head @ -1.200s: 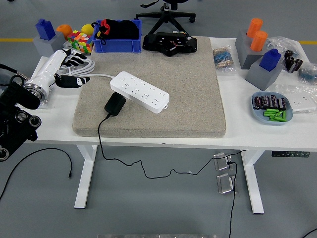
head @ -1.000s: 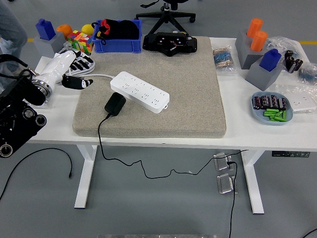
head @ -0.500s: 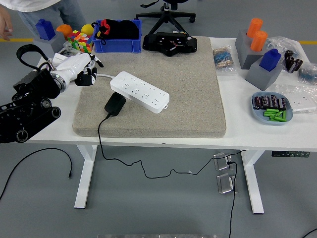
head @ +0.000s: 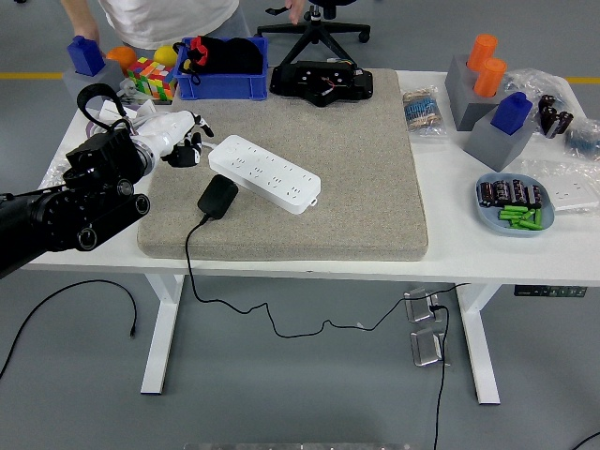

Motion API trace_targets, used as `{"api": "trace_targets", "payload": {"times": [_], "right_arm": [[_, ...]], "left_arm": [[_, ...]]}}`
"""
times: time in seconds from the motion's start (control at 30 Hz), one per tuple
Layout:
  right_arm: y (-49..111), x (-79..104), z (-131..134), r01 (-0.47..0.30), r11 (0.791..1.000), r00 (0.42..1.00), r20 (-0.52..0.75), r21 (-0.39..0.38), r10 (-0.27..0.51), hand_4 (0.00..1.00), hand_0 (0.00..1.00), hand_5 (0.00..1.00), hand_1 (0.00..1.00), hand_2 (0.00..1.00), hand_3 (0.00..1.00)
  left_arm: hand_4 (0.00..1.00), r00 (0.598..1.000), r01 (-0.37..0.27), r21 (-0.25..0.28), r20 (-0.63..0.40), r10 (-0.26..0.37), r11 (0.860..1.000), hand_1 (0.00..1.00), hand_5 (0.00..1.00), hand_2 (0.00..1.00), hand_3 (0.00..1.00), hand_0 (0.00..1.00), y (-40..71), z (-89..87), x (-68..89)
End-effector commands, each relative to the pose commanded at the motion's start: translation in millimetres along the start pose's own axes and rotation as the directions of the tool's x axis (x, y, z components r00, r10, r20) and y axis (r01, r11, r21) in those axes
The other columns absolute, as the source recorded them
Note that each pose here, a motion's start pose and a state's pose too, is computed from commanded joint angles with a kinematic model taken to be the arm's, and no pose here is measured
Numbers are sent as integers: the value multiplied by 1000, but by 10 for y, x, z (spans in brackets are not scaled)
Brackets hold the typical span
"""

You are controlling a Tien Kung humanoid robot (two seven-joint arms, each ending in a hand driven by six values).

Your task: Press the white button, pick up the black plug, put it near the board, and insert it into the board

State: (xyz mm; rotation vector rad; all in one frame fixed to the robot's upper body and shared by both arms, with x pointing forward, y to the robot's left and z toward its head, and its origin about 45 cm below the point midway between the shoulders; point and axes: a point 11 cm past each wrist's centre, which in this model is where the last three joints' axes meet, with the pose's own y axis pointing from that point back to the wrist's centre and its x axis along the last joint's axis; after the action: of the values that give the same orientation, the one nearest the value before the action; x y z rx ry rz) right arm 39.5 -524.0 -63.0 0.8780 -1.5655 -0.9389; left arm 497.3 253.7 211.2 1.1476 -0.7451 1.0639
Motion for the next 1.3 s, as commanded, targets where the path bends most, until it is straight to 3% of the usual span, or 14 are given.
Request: {"api": "trace_targets", "payload": {"times": [0.33,0.8,1.3], "right_arm": [[-2,-17,13,3,1000,1000,-5,-3,-3,698,672,491,681,647,629],[-7,-31,100,5,1000,1000,-7,-17,-5,698,673,494,681,643,629],[-8,-36,116,6,1000,1000,1,-19,-5,697,673,494,681,642,628]], "left_arm": [[2,1000,24,19,13,-24,1000,7,2,149,749,36,-18,-5,-88],[2,998,-4,-16,-69,3,1000,8,2,157,746,35,46,-44,-23],[2,996,-4,-23,-84,2,1000,8,2,159,746,36,56,-45,-22]]}}
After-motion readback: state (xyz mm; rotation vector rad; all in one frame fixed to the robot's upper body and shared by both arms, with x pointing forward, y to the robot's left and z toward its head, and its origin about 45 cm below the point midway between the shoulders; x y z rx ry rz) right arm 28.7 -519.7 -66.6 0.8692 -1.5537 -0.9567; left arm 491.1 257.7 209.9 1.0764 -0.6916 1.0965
